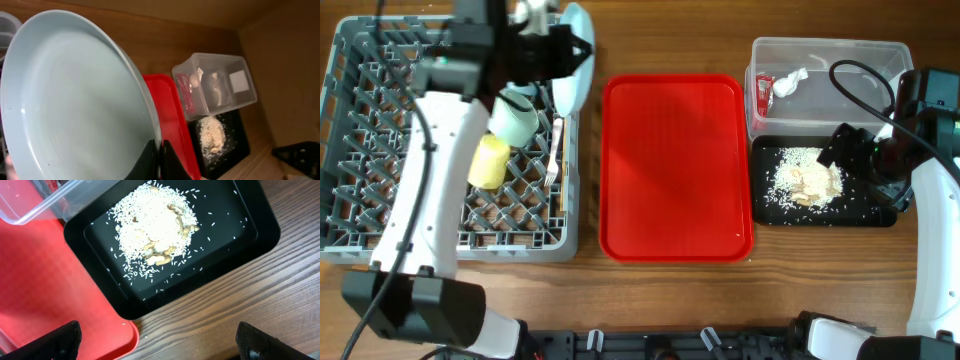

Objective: Sort waste into correct bins and load items into the dishwasher rack
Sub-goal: 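Lift the plate and stand it upright in the rack with left gripper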

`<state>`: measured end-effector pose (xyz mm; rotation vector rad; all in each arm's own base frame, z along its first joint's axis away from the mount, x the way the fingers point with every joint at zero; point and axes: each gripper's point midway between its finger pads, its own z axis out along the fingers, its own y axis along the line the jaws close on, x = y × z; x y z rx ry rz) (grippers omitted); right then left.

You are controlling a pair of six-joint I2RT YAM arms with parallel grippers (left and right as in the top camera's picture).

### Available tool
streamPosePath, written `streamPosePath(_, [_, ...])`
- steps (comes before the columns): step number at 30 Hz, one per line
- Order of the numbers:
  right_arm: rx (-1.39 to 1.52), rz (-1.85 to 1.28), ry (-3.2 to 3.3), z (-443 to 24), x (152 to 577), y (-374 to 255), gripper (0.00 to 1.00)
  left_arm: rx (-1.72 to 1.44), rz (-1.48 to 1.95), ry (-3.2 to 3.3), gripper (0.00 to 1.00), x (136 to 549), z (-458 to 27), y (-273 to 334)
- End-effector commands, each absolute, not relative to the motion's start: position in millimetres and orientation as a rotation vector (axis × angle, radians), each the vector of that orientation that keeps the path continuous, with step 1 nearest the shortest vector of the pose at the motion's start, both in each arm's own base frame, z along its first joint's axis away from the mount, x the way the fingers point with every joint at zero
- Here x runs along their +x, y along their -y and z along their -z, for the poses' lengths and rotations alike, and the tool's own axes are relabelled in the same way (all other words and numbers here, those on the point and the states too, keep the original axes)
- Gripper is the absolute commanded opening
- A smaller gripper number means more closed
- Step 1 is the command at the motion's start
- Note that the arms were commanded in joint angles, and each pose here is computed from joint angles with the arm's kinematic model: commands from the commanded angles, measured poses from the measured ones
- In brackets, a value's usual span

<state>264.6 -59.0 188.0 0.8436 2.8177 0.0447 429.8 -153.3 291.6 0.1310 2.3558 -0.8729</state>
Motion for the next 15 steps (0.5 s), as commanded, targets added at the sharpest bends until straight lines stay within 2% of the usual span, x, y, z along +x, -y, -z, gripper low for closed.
streamPosePath(1, [0.829,-0.045,-2.816,-189,265,60,1.00,0.090,1.021,-2.328,0.04,424,-304,137])
streamPosePath(15, [0.830,-0.045,-2.819,-189,264,60,1.00,-0.009,1.035,-2.433,0.04,438,-262,123])
